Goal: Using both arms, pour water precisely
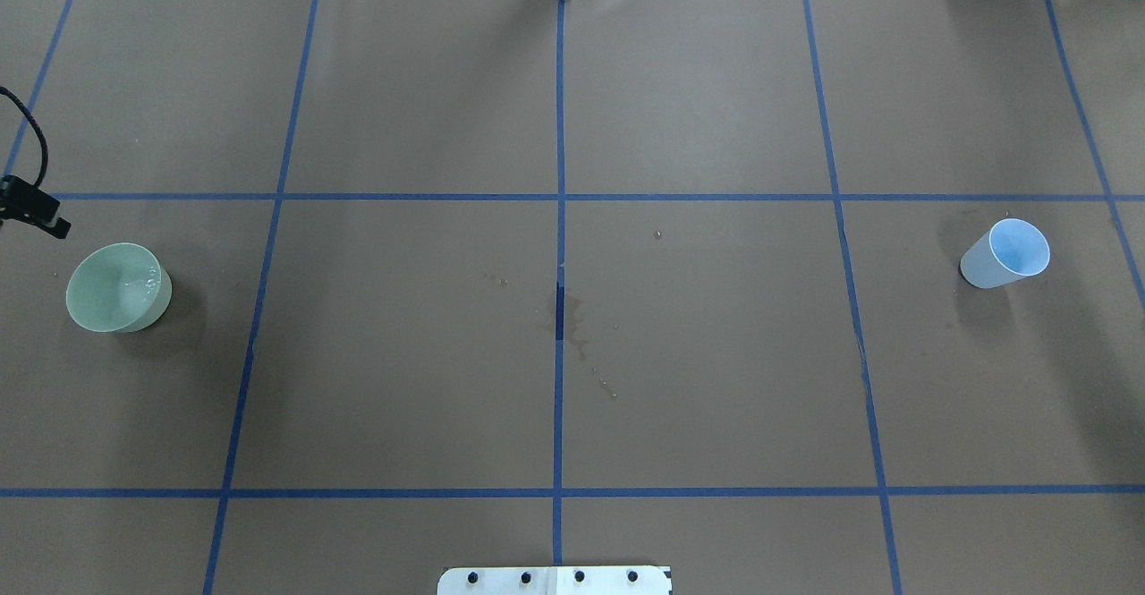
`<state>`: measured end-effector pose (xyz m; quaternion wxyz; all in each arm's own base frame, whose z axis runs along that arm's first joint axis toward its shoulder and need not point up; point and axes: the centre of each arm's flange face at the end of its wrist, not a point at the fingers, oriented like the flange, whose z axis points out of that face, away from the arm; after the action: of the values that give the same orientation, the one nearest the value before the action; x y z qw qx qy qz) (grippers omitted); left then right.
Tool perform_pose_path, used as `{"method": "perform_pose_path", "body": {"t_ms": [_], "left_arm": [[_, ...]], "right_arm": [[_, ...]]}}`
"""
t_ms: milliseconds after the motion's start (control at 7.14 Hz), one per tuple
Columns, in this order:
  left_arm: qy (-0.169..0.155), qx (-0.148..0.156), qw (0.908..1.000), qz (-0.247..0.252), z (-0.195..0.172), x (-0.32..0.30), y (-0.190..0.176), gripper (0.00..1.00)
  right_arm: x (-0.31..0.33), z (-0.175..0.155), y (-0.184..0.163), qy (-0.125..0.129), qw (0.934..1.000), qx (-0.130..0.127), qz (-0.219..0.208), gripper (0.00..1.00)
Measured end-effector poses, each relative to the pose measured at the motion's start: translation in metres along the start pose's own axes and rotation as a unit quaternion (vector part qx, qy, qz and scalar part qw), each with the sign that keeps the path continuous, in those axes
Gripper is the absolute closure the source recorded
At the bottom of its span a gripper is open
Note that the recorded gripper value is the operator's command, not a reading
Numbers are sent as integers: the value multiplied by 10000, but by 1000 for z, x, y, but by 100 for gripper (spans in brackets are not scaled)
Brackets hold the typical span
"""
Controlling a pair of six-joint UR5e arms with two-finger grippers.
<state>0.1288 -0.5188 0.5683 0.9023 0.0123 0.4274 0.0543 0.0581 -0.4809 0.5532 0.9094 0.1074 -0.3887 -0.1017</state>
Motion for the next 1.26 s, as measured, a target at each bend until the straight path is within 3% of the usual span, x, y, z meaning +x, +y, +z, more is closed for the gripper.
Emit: {"method": "perform_pose_path", "body": {"t_ms": [140,420,700,1260], "left_arm": [[-53,231,9994,260,-26,-20,-3,0],[-535,450,9955,634,-67,-73,-4,0],[-831,285,9947,541,-93,-108,1,0],[-829,119,9965,74,-104,-123,5,0]], "right_arm": [[0,2,0,83,10000,-30,26,1],[-5,13,-4,289,9994,-151,127,1],[-12,25,-6,311,9989,-267,227,1],[-19,58,-9,245,9978,-580,184,1]]}}
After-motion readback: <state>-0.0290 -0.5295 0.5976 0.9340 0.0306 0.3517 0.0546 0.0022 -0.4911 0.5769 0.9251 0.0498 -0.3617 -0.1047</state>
